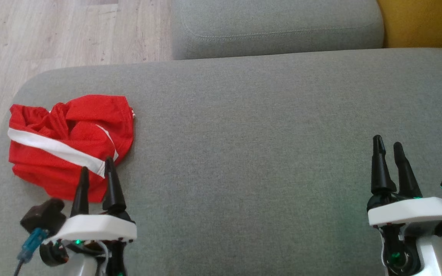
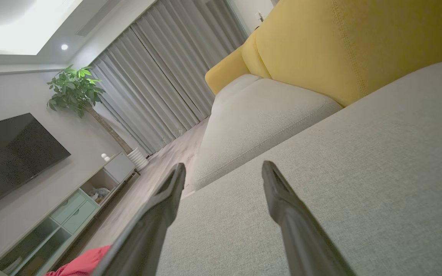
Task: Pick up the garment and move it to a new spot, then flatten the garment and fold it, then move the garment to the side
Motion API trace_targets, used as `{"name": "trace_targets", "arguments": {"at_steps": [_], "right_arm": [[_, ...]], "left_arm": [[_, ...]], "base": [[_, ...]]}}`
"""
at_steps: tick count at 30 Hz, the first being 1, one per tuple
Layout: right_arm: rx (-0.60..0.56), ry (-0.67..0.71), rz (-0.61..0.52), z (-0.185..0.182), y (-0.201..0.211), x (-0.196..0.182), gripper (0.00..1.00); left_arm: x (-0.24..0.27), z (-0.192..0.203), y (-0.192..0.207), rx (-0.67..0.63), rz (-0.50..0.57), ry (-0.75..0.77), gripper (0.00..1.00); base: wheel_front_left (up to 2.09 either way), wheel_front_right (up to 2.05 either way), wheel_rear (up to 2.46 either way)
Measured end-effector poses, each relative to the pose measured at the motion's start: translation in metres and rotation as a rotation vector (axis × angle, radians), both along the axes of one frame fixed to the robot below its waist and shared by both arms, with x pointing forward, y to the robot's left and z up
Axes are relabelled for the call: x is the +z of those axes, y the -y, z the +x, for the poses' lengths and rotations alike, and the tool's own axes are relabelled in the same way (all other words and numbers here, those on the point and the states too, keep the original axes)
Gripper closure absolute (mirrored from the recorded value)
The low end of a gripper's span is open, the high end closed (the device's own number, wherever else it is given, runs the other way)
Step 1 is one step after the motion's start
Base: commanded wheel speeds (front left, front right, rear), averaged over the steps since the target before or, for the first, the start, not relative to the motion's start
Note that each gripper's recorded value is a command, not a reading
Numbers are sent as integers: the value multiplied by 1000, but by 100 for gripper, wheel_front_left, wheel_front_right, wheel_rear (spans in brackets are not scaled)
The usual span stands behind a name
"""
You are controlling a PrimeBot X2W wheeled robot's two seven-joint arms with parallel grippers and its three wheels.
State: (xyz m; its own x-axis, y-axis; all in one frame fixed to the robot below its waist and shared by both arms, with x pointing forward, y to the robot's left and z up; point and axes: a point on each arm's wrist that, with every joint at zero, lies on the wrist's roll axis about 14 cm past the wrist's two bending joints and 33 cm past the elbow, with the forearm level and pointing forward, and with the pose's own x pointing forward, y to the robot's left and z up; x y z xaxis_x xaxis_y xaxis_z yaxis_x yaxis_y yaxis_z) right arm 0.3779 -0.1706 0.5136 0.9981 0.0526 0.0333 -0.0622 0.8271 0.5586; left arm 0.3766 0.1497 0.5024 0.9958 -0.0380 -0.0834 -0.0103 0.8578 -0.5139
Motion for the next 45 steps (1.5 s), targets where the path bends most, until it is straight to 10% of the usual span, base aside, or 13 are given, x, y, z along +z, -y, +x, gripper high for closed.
{"name": "trace_targets", "arguments": {"at_steps": [36,45], "right_arm": [[107,174,-516,-4,-42,26,0],[72,120,-396,-4,-29,9,0]], "left_arm": [[9,-6,58,-216,513,179,0],[37,1,41,-113,381,242,0]], "base": [[0,0,0],[0,0,0]]}}
